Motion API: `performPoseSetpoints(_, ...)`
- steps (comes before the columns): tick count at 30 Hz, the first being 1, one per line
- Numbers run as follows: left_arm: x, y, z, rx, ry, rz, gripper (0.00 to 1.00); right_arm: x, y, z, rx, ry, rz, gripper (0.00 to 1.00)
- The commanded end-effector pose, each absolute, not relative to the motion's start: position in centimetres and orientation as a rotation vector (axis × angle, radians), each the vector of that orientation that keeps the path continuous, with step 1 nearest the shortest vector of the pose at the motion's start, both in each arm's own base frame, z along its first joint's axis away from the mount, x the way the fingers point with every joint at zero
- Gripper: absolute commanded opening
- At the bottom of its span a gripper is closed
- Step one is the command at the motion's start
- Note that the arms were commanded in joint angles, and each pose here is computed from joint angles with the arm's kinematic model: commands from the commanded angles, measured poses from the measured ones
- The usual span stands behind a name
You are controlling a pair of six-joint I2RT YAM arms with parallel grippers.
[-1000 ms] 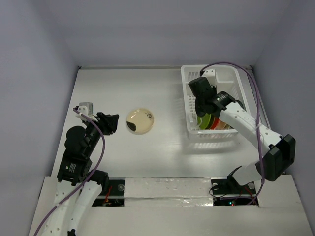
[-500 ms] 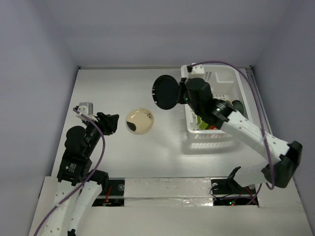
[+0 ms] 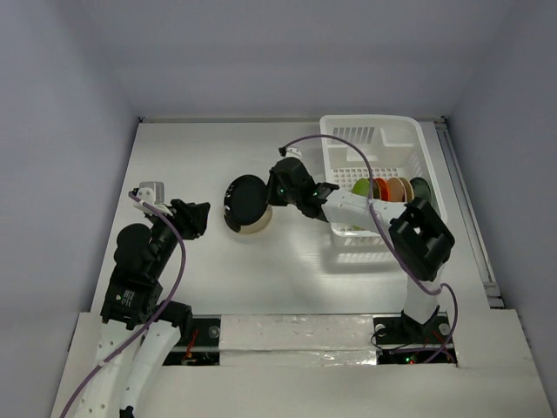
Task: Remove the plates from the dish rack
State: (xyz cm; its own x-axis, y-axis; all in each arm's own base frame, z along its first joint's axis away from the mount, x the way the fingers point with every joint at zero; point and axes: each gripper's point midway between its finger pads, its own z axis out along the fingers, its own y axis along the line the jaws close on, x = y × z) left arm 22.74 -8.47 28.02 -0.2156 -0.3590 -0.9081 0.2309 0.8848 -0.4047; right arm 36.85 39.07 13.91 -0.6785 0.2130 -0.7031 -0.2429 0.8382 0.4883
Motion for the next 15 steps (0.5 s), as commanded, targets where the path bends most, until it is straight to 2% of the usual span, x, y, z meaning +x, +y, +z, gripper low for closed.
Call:
performPoseSetpoints(1, 22.8, -8.2, 30.2, -0.093, 1.623, -0.542, 0.39, 37.1, 41.8, 16.7, 0.037, 2.107, 0.902, 0.01)
performPoseSetpoints(8, 22.7, -8.2, 30.2, -0.093, 1.622, -0.542, 0.39, 36.1, 42.0, 12.2, 0.052, 2.193, 0.922, 0.05)
performPoseSetpoints(11, 22.7, -8.2, 30.2, -0.095, 1.623, -0.542, 0.39, 35.9, 41.4, 11.1, 0.066, 2.213, 0.892, 0.13)
performPoseSetpoints(15, 22.7, -8.2, 30.3, -0.094, 1.620, -0.541, 0.39, 35.8, 41.0, 10.4, 0.073, 2.231, 0.863, 0.29)
